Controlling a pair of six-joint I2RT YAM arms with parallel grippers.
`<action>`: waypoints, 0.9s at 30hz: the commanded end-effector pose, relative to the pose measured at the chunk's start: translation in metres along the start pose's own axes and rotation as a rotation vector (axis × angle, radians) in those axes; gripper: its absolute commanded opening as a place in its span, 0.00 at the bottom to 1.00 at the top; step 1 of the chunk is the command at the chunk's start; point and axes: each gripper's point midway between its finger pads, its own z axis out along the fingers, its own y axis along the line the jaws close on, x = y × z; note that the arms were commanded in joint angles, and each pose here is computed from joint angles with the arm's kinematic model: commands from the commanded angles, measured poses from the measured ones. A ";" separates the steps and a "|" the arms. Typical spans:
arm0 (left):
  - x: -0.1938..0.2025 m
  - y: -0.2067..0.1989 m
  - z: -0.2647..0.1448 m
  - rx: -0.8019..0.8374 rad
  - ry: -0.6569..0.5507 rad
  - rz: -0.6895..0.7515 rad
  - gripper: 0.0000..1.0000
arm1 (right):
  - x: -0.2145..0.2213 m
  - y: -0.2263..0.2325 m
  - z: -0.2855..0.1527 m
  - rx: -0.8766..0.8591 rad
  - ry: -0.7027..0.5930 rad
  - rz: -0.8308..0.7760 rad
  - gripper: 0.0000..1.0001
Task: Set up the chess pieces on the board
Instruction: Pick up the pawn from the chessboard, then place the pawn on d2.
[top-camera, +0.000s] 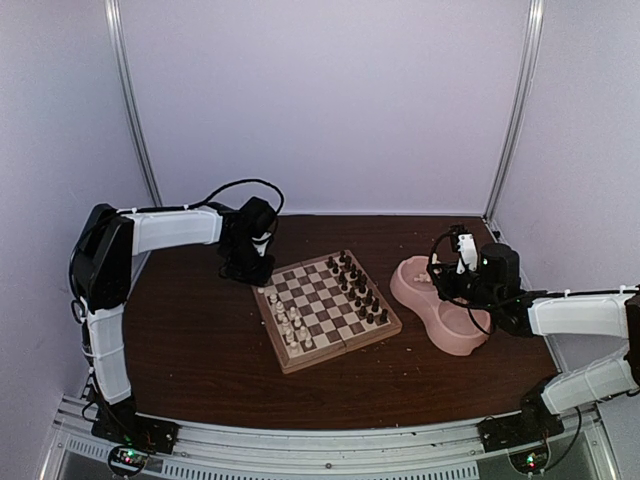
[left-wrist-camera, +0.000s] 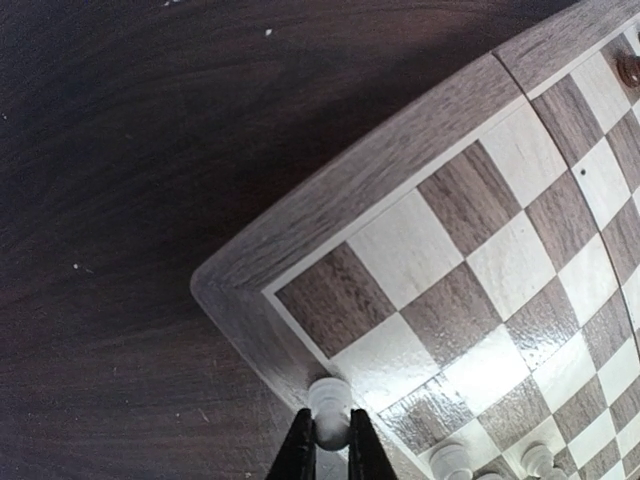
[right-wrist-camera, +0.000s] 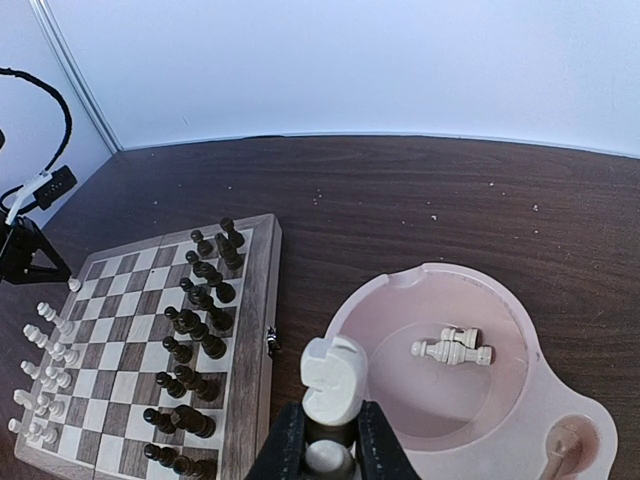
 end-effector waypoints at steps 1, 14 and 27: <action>-0.018 -0.014 -0.028 -0.007 -0.069 0.056 0.07 | -0.016 0.003 -0.001 -0.008 -0.037 -0.002 0.04; -0.029 -0.067 -0.080 0.119 -0.169 0.190 0.08 | -0.016 0.004 -0.001 -0.013 -0.035 -0.001 0.04; -0.003 -0.081 -0.059 0.167 -0.070 0.244 0.08 | -0.014 0.004 0.000 -0.018 -0.028 0.002 0.04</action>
